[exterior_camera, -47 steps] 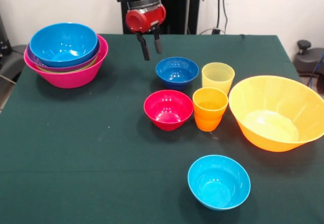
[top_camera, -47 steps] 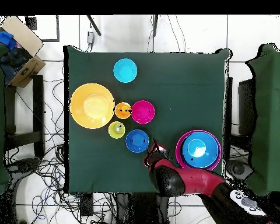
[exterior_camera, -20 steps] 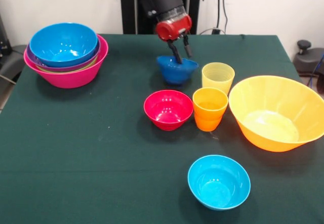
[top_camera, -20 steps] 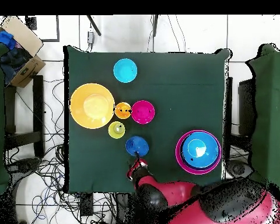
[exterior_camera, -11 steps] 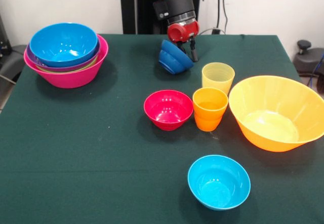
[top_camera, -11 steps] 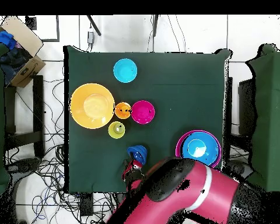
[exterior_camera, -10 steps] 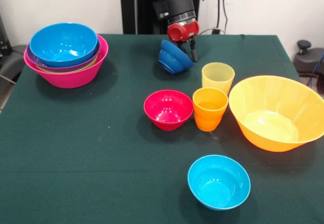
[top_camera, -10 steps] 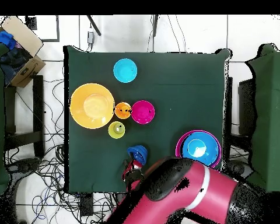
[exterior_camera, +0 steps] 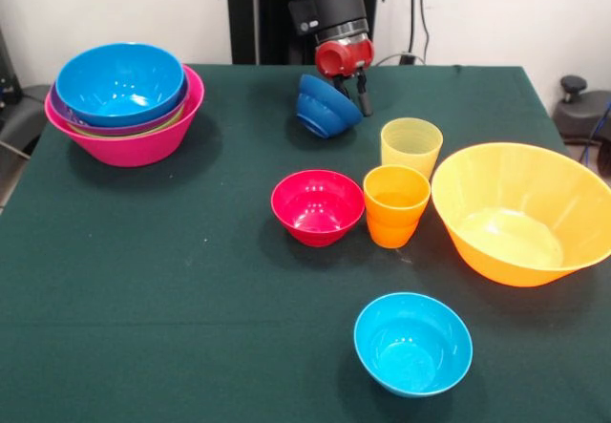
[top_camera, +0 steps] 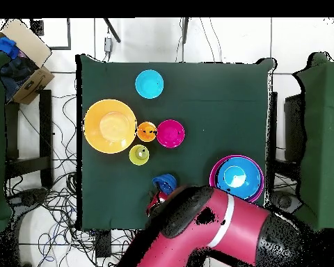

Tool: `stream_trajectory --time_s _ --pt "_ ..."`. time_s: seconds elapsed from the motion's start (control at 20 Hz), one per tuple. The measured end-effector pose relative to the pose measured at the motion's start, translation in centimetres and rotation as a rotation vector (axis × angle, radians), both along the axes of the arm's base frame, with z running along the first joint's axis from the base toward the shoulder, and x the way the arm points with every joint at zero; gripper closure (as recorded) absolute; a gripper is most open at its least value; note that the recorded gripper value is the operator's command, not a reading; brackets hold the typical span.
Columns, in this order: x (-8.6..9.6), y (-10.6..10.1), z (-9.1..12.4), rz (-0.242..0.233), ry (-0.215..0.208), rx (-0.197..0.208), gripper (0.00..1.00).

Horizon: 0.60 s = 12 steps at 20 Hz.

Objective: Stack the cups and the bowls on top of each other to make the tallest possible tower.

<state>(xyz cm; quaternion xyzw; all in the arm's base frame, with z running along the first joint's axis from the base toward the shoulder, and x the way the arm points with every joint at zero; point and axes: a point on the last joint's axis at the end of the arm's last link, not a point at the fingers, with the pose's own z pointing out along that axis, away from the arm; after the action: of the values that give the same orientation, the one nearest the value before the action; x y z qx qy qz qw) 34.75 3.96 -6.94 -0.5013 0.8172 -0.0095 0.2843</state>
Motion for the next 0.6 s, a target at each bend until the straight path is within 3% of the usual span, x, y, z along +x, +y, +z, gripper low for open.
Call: stream_trajectory --time_s 0.6 --pt "0.7 -1.5 0.2 -0.030 -0.002 -0.042 0.00"
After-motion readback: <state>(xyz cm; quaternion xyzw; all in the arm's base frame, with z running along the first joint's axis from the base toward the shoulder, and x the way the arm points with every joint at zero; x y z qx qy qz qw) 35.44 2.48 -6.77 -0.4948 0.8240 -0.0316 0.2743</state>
